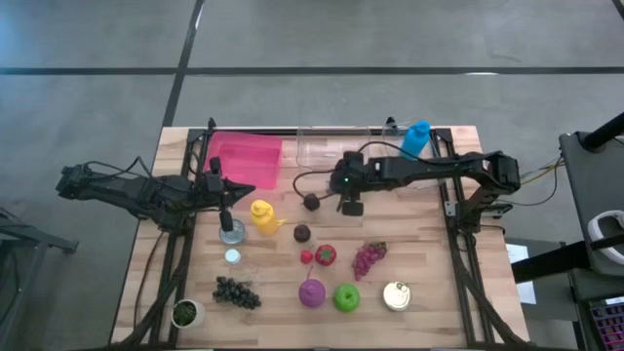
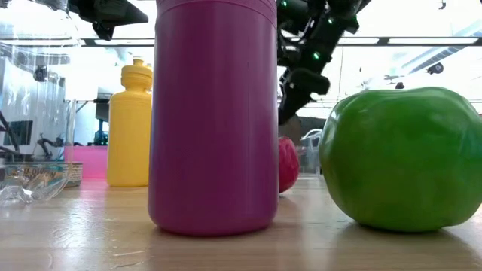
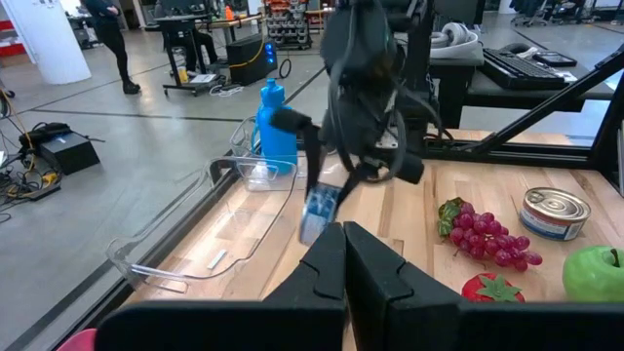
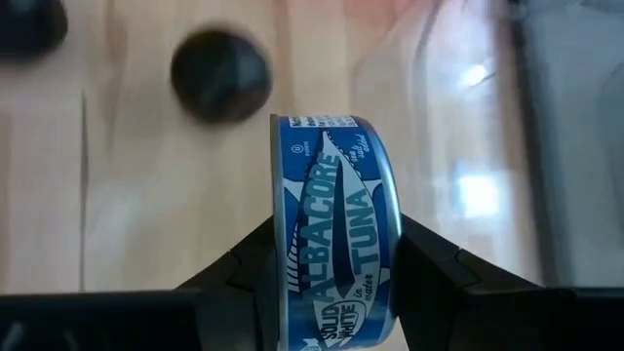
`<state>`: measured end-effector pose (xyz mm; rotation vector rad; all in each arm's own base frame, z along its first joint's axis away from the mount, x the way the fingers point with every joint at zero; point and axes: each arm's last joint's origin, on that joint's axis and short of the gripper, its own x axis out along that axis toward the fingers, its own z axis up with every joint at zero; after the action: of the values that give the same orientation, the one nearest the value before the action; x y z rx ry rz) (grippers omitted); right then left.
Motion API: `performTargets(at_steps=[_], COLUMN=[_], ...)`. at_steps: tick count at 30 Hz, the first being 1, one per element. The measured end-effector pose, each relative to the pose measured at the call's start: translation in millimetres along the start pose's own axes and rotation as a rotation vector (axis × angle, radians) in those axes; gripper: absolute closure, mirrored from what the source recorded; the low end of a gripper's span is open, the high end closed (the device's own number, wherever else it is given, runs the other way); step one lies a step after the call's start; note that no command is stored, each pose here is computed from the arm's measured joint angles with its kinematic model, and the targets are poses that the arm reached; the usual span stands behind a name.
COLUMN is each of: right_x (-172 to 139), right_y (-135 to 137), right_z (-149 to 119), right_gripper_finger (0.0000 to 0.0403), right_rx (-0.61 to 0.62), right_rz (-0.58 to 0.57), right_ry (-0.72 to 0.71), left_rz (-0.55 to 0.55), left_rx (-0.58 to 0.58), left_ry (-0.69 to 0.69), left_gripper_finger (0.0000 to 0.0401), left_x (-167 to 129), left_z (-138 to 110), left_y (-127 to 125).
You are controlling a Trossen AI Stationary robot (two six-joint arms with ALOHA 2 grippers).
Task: Pick & Place Food Item
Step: Put the dark blue tuna can into the left transparent bin
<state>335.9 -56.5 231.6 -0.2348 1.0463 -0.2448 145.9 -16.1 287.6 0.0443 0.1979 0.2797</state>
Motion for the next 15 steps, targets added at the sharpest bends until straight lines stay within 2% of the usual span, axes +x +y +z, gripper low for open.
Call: performTargets(at_steps=[3, 6, 10, 15], right_x=[-12.6, -31.1, -54.1, -57.9], right_y=[-6.4, -18.2, -42.7, -73.4], right_z=[15.4, 32.9, 44.9, 42.1], right_gripper_finger=[0.0267, 0.0267, 0.0267, 0.0267], right_rx=[0.022, 0.107, 0.256, 0.491], right_rz=[-0.011, -0.036, -0.169, -0.318], right_ry=[-0.049, -0.112, -0.141, -0.15], left_rz=[0.0, 0.0, 0.0, 0.001], left_rx=[0.0, 0.0, 0.002, 0.013], left_ry=[0.0, 0.0, 0.004, 0.026], left_gripper_finger=[0.04, 0.04, 0.04, 0.04], left_x=[0.0, 0.0, 0.0, 0.0], left_z=[0.0, 0.0, -0.4, -2.8], left_y=[0.0, 0.0, 0.0, 0.1])
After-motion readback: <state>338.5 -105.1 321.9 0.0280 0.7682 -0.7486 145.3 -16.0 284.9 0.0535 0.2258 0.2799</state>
